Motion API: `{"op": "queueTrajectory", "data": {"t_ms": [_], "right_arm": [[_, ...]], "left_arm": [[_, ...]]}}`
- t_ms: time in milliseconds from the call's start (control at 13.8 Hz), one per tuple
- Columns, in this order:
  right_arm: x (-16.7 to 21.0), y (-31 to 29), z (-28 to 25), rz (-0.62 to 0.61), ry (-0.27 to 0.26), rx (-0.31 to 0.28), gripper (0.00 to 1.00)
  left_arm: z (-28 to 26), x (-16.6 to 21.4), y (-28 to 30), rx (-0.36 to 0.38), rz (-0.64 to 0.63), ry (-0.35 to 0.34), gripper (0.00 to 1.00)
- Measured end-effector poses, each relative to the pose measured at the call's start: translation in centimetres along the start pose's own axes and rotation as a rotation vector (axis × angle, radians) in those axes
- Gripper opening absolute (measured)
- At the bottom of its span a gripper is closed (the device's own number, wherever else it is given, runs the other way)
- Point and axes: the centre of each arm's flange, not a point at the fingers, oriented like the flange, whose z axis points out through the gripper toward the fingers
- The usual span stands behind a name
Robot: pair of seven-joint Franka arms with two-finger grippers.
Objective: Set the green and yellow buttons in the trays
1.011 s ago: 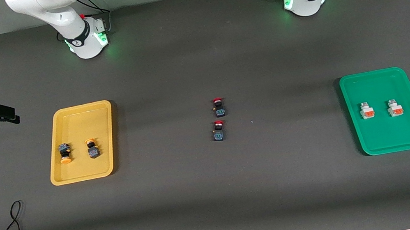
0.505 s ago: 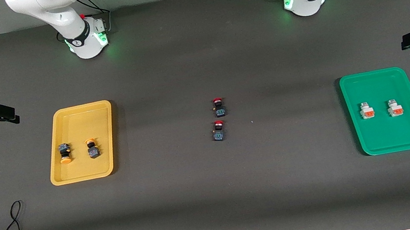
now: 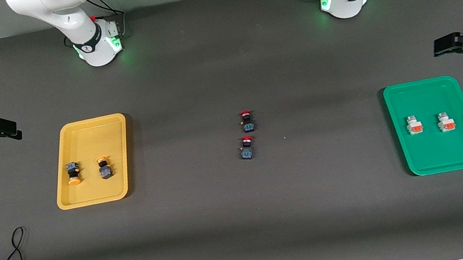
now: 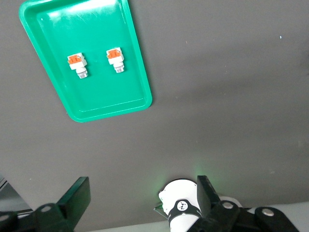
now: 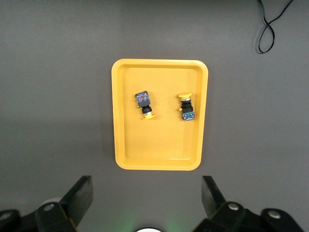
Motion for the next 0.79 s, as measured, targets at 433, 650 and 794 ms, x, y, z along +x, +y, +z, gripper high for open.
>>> {"op": "queueTrajectory", "data": {"t_ms": [433, 650, 794], "right_arm": [[0.0, 0.0, 0.0, 0.001, -0.003, 0.000, 1.00], [-0.1, 0.1, 0.1, 0.001, -0.005, 0.000, 1.00], [-0.1, 0.1, 0.1, 0.001, -0.006, 0.000, 1.00]], "left_arm": [[0.0, 0.1, 3.3, 0.072, 0.032, 0.176, 1.00], [1.0, -1.3, 3.5, 0.068, 0.038, 0.253, 1.00], [1.0, -1.6, 3.5, 0.068, 0.038, 0.269, 1.00]]}}
